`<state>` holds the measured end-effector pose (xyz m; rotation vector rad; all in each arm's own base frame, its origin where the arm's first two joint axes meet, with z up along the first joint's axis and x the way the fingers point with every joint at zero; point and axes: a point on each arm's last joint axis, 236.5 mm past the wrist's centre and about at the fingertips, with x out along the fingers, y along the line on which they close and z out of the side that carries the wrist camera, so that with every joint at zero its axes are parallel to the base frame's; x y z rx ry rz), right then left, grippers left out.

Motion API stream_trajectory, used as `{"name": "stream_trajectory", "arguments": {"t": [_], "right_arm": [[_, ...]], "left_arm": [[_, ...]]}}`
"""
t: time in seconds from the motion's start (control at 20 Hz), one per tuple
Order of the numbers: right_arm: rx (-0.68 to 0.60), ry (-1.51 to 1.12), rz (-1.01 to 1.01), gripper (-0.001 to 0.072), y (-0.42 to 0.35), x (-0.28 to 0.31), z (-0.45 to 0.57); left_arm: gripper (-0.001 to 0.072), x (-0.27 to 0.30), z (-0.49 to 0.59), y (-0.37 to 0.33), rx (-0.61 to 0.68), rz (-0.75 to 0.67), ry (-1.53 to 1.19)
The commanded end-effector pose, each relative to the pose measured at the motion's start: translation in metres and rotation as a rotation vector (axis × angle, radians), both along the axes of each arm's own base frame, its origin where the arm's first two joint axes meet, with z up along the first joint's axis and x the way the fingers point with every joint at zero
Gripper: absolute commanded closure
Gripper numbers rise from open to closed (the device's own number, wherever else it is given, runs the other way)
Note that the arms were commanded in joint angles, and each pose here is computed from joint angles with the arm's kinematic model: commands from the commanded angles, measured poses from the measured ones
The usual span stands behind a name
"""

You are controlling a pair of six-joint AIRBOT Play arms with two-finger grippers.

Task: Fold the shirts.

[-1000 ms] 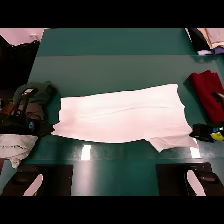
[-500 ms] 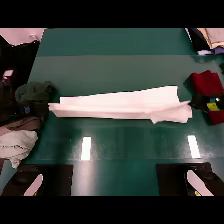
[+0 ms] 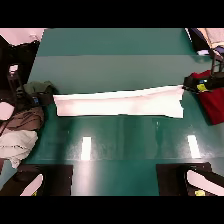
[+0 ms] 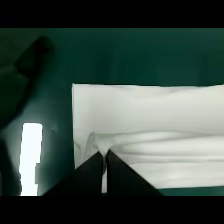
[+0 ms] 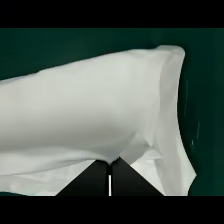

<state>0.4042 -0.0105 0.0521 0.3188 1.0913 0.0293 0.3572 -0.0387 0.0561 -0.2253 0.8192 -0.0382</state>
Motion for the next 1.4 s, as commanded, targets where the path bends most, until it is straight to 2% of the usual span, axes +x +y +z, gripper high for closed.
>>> {"name": "stream_trajectory", "arguments": {"t": [0.0,0.45,0.5,0.55,0.6,0.65,0.85,0.9,1.0,1.05,1.1,1.35], "right_arm": [[-0.011,-0.016,0.042,0.0692,0.012,0.03,-0.013],[-0.003,0.048,0.084,0.0688,0.03,0.063,-0.058],[-0.003,0.045,0.083,0.0684,0.03,0.066,-0.057],[-0.004,0.039,0.084,0.0588,0.03,0.07,-0.055],[-0.005,0.028,0.084,0.0384,0.029,0.072,-0.051],[-0.006,0.019,0.086,0.0256,0.029,0.075,-0.044],[-0.015,0.107,0.154,0.0245,0.008,0.052,-0.024],[-0.012,0.154,0.174,0.0245,-0.001,0.039,-0.026],[0.014,0.238,0.174,0.0241,-0.023,0.014,-0.038],[0.057,0.249,0.166,0.0169,-0.03,0.007,-0.046],[0.117,0.247,0.155,0.0076,-0.034,0.001,-0.052],[0.397,0.25,0.103,0.0069,-0.045,-0.013,-0.083]], "left_arm": [[0.0674,0.02,-0.028,0.002,-0.015,0.037,0.03],[0.0673,0.055,-0.024,0.004,-0.037,0.073,-0.076],[0.0601,0.055,-0.024,0.004,-0.037,0.073,-0.078],[0.0325,0.055,-0.024,0.004,-0.038,0.074,-0.078],[0.0169,0.055,-0.024,0.004,-0.041,0.076,-0.077],[0.0156,0.055,-0.024,0.004,-0.046,0.077,-0.074],[0.0157,0.046,-0.033,0.001,-0.059,0.076,-0.021],[0.0177,0.04,-0.038,-0.002,-0.072,0.076,0.015],[0.0597,0.026,-0.049,-0.007,-0.086,0.068,0.092],[0.0666,0.02,-0.054,-0.008,-0.085,0.061,0.126],[0.0666,0.014,-0.058,-0.009,-0.086,0.057,0.156],[0.0666,-0.005,-0.069,-0.016,-0.109,0.048,0.254]]}}
